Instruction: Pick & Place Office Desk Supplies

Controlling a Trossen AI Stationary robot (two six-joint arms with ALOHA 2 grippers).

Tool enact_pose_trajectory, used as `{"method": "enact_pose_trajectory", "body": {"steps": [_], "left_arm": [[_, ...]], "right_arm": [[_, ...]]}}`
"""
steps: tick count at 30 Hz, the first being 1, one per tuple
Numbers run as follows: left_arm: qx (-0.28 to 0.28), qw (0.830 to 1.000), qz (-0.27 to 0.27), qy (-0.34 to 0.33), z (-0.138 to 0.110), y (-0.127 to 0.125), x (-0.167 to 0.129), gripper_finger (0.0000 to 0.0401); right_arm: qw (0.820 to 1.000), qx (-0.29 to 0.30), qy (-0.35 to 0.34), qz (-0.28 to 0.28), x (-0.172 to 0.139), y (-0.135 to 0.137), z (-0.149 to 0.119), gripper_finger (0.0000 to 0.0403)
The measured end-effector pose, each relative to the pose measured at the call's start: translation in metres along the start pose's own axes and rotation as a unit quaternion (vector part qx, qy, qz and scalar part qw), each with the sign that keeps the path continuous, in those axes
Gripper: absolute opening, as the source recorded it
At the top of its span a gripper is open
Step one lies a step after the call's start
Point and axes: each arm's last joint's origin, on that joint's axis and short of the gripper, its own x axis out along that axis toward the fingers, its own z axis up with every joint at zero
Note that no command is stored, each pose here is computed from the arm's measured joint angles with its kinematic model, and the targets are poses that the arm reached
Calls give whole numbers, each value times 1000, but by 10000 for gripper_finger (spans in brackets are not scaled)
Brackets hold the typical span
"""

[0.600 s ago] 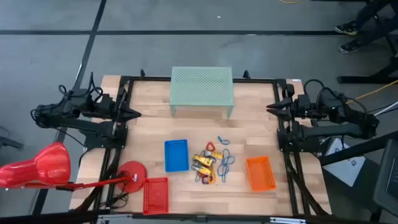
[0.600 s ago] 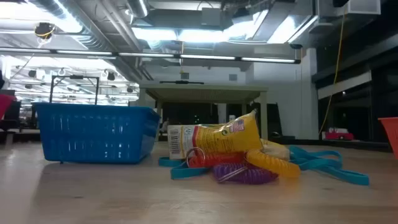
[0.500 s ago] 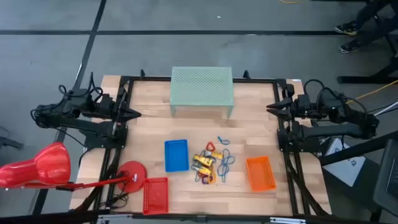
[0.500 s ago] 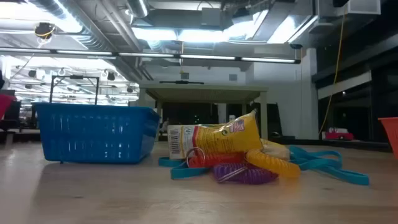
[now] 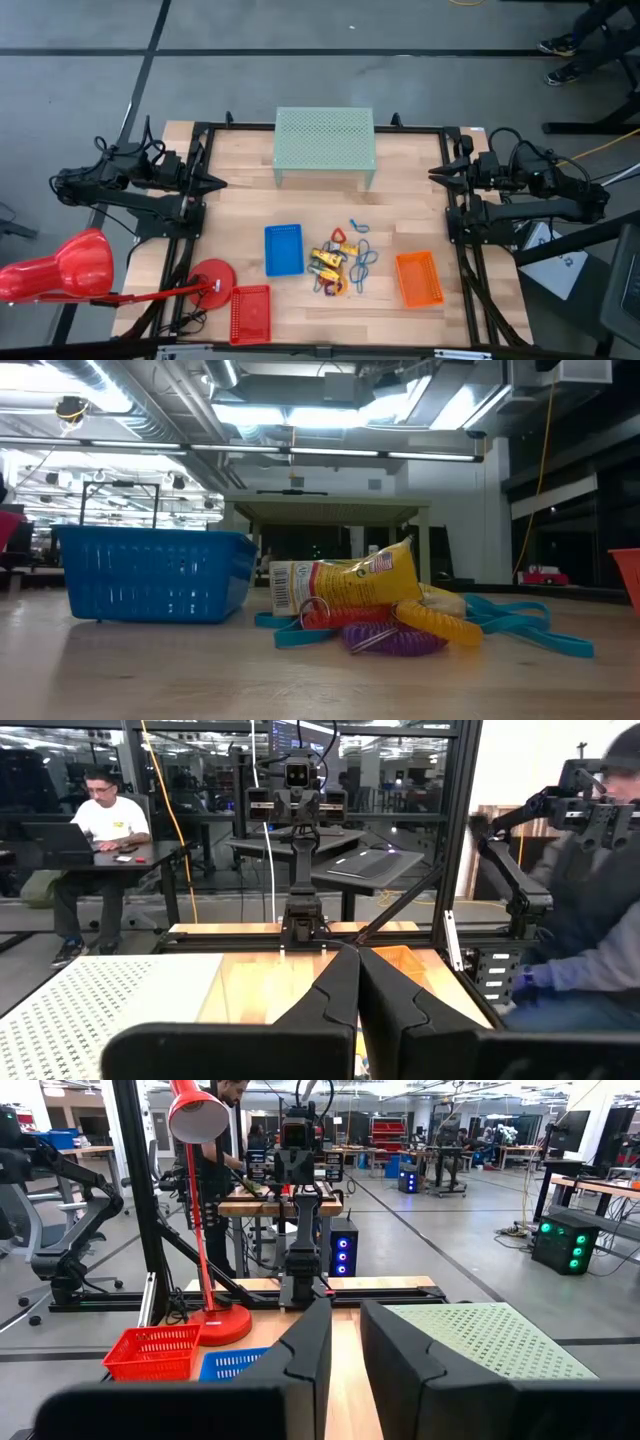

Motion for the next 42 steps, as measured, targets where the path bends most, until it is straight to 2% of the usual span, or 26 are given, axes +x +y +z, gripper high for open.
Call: {"method": "enact_pose_trajectory", "body": {"steps": [30, 35, 42], "left_arm": [[0, 1000, 0, 0, 0, 0, 0, 4], [0, 1000, 0, 0, 0, 0, 0, 4], [0, 1000, 3, -4, 1, 0, 0, 4]], "right_arm": [[1000, 1, 0, 0, 0, 0, 0, 61], [1000, 21, -2, -10, 0, -1, 0, 61], [996, 79, -7, -44, 0, -3, 1, 61]]}}
